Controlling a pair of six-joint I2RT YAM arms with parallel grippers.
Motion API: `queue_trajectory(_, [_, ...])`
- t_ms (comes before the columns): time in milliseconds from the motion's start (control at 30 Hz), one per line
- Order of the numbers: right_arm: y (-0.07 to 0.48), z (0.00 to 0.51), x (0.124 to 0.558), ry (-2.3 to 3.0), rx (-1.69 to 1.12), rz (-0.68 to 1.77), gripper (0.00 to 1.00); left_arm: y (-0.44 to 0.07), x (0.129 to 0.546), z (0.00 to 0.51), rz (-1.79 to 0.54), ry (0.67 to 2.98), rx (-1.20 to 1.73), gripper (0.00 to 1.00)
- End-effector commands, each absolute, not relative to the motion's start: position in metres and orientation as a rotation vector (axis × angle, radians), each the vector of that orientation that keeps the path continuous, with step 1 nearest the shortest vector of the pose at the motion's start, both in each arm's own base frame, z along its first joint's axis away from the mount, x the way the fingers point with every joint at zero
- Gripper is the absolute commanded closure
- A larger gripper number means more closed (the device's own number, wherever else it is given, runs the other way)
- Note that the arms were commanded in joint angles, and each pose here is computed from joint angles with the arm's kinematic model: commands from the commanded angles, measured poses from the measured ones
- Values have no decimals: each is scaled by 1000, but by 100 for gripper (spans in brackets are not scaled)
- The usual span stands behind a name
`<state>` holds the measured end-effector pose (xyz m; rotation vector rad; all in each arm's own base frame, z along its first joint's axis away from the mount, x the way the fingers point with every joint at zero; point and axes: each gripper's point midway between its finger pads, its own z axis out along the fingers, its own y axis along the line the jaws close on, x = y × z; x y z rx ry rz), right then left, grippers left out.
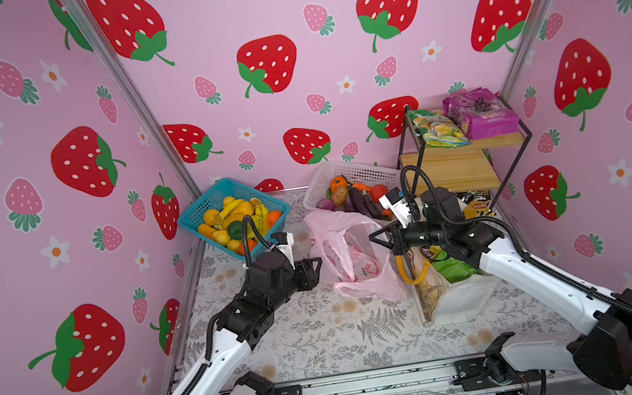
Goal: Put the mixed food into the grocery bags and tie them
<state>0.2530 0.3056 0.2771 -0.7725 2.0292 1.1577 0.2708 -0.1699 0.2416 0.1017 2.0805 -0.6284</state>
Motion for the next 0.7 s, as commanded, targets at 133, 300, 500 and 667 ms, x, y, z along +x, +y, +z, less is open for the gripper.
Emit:
queue_trajectory(133, [315, 286, 251, 2007, -784, 1231, 100, -156, 252, 267, -176, 1896, 388, 19])
queue_trajectory(300, [317, 287, 250, 2003, -798, 1248, 100, -167, 235, 253, 13, 1808, 640, 17])
queue_trajectory(500, [318, 284, 248, 1996, -822, 1257, 100, -192, 223, 236, 122, 1663, 907, 14])
queue_trajectory(667, [319, 281, 246, 1993, -834, 1266, 100, -209, 228, 245, 153, 1580, 938, 11])
